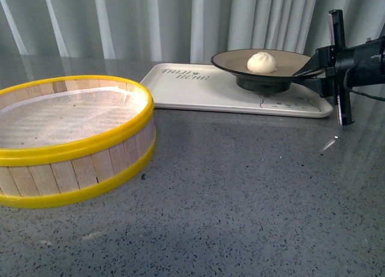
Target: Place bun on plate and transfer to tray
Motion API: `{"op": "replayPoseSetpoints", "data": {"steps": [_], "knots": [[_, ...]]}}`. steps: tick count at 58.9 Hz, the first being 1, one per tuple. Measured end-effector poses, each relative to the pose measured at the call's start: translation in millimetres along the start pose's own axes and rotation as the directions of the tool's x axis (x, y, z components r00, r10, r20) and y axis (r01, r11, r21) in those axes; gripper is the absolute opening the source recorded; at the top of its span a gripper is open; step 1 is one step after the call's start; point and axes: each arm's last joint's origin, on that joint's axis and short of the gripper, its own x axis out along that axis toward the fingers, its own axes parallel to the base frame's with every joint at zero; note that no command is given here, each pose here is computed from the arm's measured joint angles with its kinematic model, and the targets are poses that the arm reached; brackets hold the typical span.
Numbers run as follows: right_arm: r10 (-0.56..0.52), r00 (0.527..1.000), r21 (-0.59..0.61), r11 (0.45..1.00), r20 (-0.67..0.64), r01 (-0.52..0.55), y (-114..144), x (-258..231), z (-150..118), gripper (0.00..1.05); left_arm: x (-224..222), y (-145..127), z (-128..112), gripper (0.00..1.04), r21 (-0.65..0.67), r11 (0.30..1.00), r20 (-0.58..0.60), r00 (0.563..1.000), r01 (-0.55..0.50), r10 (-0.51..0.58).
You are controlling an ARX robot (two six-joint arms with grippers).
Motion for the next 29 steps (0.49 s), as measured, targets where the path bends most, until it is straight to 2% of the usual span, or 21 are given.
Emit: {"op": "replayPoseSetpoints", "data": {"steps": [29], "knots": [[-0.015, 1.0, -0.023, 1.0, -0.005, 0.015, -5.9, 7.8, -0.8, 0.03, 0.0, 0.0, 0.0, 0.98, 0.0, 1.0, 0.0, 1.0, 0.0, 0.0]]}}
